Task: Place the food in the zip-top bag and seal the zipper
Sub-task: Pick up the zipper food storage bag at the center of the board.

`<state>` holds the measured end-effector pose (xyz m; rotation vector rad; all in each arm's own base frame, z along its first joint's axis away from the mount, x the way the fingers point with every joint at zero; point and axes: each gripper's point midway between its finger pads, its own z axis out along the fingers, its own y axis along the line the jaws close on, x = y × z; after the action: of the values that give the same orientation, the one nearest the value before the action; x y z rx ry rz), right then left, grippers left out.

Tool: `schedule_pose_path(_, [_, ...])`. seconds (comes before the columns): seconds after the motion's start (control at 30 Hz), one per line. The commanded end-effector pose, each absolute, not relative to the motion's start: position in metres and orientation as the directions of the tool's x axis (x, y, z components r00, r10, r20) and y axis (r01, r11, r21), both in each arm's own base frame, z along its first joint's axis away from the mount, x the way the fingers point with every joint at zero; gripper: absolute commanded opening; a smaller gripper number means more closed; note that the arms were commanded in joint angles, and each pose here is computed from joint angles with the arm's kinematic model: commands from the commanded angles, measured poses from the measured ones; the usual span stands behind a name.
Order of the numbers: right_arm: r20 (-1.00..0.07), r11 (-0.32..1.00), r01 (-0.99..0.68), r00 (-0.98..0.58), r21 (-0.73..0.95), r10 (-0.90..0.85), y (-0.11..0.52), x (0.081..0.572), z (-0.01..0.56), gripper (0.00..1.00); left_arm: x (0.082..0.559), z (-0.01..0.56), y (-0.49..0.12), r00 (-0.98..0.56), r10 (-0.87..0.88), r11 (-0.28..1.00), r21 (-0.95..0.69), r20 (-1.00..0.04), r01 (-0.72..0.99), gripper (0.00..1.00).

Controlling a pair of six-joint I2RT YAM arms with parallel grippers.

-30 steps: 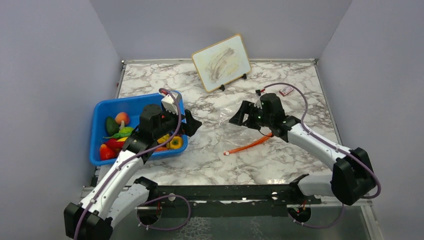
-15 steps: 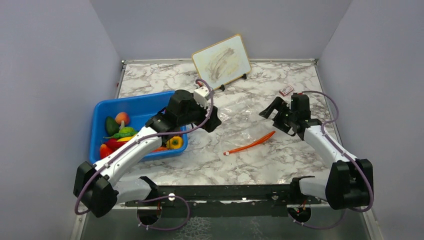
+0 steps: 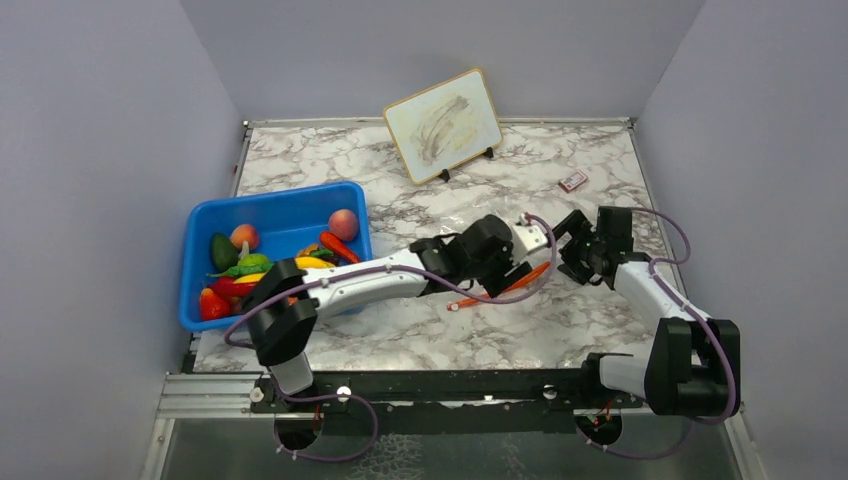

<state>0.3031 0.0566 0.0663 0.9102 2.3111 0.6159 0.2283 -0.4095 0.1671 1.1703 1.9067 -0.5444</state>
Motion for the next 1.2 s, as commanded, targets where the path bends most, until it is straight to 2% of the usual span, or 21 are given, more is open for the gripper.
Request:
schedule_pose_path(0.0, [-0.354, 0.649, 0.446, -0.579, 0.616, 0.734, 0.052, 0.307, 0.07, 0.93, 0.223, 0.133, -0.431, -0.15, 0.634, 0.389, 0.145, -0.759, 0.91, 0.64])
schedule_pose_path(0.13, [-0.372, 0.649, 0.434, -0.566, 0.624, 0.736, 0.05, 0.305, 0.072, 0.93, 0.22, 0.102, -0.437, -0.124, 0.686, 0.342, 0.168, -0.717, 0.924, 0.64])
schedule_pose_path(0.4, [-0.372, 0.65, 0.424, -0.569, 0.631, 0.733, 0.051, 0.303, 0.076, 0.93, 0.231, 0.063, -0.43, -0.135, 0.747, 0.359, 0.224, -0.651, 0.906, 0.64])
schedule_pose_path(0.63, [-0.377, 0.654, 0.422, -0.57, 0.628, 0.73, 0.051, 0.301, 0.074, 0.93, 0.239, 0.05, -0.426, -0.117, 0.758, 0.367, 0.273, -0.642, 0.889, 0.53])
schedule_pose_path(0.67, [-0.378, 0.653, 0.421, -0.568, 0.629, 0.731, 0.051, 0.301, 0.075, 0.93, 0.239, 0.05, -0.426, -0.112, 0.759, 0.363, 0.274, -0.642, 0.891, 0.5])
schedule_pose_path(0.73, [-0.386, 0.654, 0.418, -0.563, 0.63, 0.731, 0.05, 0.299, 0.076, 0.92, 0.237, 0.049, -0.427, -0.108, 0.756, 0.357, 0.268, -0.646, 0.895, 0.35])
schedule_pose_path(0.87, [-0.399, 0.65, 0.415, -0.544, 0.636, 0.738, 0.049, 0.299, 0.081, 0.9, 0.233, 0.05, -0.427, -0.113, 0.741, 0.361, 0.251, -0.661, 0.898, 0.13])
schedule_pose_path(0.97, [-0.401, 0.646, 0.401, -0.542, 0.649, 0.739, 0.051, 0.299, 0.088, 0.9, 0.228, 0.054, -0.427, -0.104, 0.734, 0.348, 0.241, -0.671, 0.906, 0.0])
schedule_pose_path(1.17, [-0.44, 0.654, 0.403, -0.505, 0.641, 0.743, 0.044, 0.294, 0.104, 0.89, 0.23, 0.068, -0.422, -0.103, 0.714, 0.372, 0.251, -0.692, 0.893, 0.0])
